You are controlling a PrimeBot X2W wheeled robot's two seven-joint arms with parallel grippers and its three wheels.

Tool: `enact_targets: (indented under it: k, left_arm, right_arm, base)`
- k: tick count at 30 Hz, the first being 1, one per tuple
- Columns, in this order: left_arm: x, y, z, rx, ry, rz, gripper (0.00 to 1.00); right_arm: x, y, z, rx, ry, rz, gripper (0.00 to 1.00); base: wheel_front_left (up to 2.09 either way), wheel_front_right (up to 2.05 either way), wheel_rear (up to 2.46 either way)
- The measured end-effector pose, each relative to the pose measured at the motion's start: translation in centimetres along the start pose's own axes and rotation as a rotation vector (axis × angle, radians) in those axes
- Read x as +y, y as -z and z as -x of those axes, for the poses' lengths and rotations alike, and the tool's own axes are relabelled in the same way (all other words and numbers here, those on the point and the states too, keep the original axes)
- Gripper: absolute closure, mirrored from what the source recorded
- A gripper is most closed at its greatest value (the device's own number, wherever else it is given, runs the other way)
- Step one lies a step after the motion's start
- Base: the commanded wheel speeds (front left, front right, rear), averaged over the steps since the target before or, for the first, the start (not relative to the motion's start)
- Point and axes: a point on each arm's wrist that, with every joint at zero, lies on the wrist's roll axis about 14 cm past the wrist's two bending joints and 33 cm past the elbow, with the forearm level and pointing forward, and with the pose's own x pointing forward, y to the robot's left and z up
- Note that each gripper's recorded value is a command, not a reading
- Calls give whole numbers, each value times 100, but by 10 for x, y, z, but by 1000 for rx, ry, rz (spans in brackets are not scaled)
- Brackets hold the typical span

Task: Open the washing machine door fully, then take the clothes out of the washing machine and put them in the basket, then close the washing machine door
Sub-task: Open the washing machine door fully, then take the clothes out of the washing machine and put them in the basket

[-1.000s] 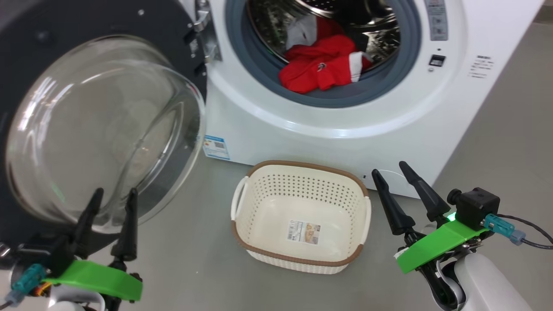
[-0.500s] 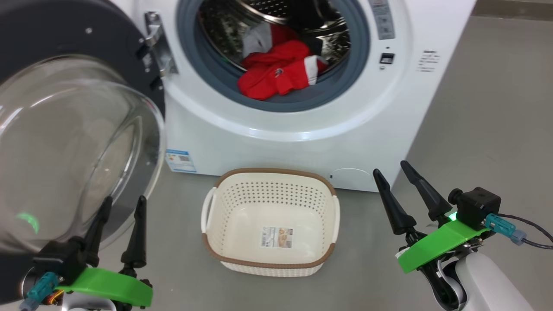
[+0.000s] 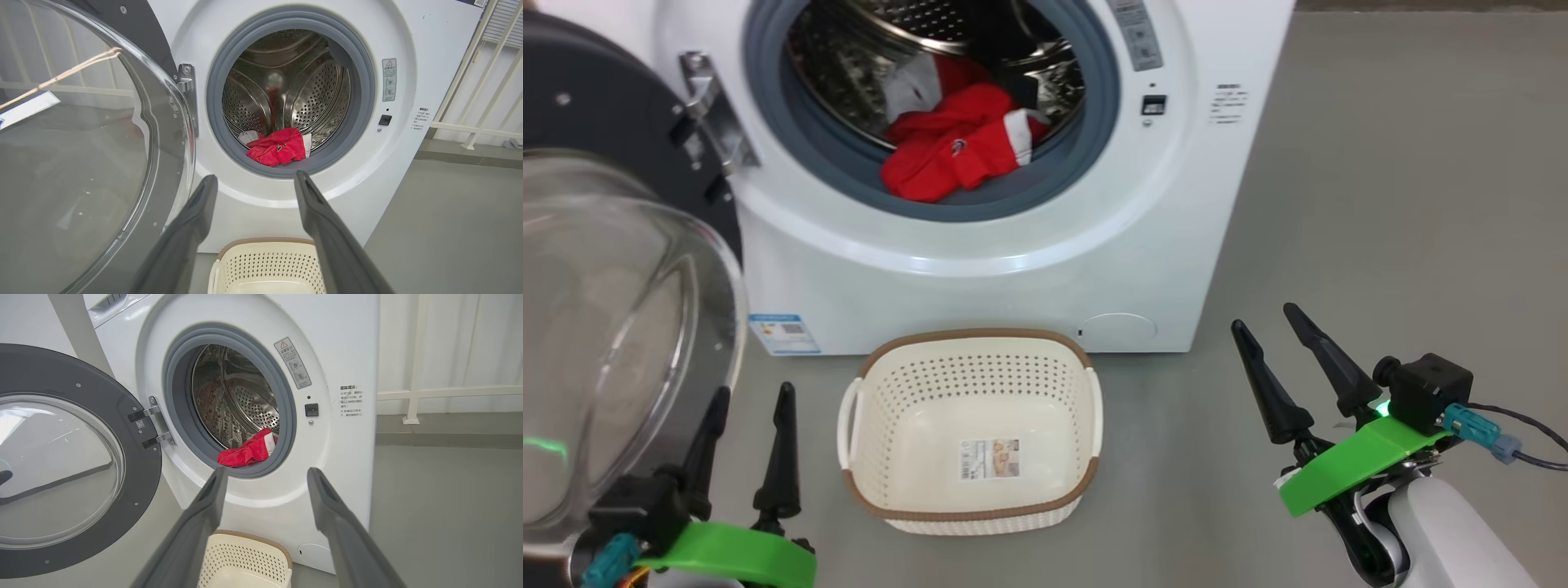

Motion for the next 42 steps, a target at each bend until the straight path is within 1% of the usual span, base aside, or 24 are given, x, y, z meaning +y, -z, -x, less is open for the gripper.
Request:
enact_targets:
  k: [6, 12, 20, 42]
  left_arm:
    - [-12, 3, -4, -1, 44, -18, 0]
    - [-15, 5, -6, -4, 48, -24, 0]
    - [-25, 8, -8, -7, 82, -23, 0]
    - [-17, 6, -11, -24, 64, -35, 0]
  right_arm:
    - [-15, -8, 12, -12, 43, 20, 0]
    - [-27, -17, 23, -27, 79, 38, 0]
    - [-36, -24, 31, -39, 106, 53, 0]
    - [-43, -26, 30, -48, 123, 54, 0]
  base:
    - [0, 0, 0]
    - [0, 0, 0]
    - [0, 0, 0]
    - [0, 0, 0]
